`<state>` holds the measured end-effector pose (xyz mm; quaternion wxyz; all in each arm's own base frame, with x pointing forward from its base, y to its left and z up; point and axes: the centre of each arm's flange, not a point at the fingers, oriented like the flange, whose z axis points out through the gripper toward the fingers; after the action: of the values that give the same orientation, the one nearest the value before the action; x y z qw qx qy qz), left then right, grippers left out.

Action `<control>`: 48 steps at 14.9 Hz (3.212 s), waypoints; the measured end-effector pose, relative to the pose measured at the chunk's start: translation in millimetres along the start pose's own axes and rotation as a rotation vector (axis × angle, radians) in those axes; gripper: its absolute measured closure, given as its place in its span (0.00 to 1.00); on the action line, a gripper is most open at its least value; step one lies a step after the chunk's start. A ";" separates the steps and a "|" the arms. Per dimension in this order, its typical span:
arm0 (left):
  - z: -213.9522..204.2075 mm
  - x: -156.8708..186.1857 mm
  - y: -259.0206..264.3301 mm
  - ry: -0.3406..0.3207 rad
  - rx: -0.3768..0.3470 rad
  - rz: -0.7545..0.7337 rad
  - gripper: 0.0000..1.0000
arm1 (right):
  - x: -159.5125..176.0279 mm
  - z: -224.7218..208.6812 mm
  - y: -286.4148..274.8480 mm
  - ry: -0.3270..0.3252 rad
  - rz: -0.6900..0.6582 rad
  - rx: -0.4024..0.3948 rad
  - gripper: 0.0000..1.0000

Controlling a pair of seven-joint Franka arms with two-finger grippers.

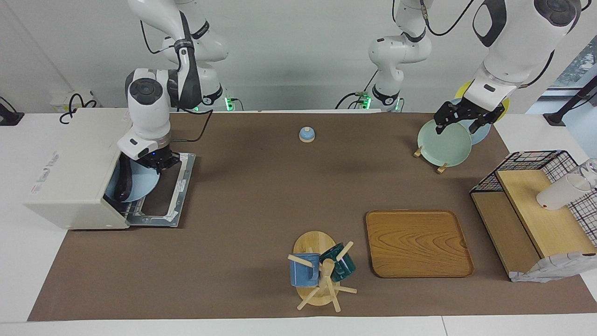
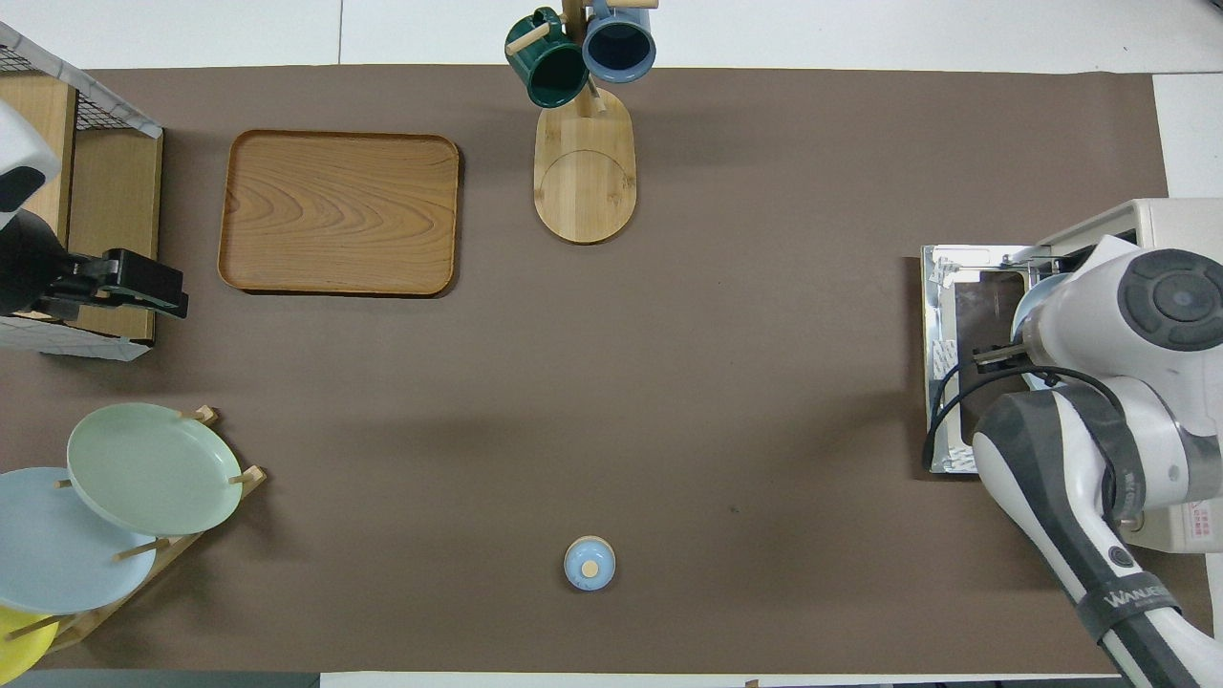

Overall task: Put eggplant into oven
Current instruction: 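Carry the eggplant with the right gripper into the open oven, then open the right gripper inside the oven and draw it back out, then push the oven door shut with the right gripper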

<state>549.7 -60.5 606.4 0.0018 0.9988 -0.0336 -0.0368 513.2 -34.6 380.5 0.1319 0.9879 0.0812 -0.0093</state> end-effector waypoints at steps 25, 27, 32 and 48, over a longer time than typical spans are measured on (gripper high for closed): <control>0.0 0.0 0.0 0.000 0.000 0.000 0.00 | 42.9 58.6 -94.3 0.018 0.079 0.164 0.99; 0.0 0.0 0.0 0.000 0.000 0.000 0.00 | 42.4 59.3 -92.9 0.019 0.033 0.117 0.99; 0.0 0.0 0.0 0.000 0.000 0.000 0.00 | 40.9 59.3 -97.7 0.005 -0.077 0.017 0.99; 0.0 0.0 0.0 0.000 0.000 0.000 0.00 | 31.4 -75.9 64.6 -0.073 -0.159 -0.009 0.99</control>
<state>549.7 -60.4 606.4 0.0018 0.9988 -0.0335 -0.0368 554.4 -71.2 469.3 0.1381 0.9767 0.1547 -0.0555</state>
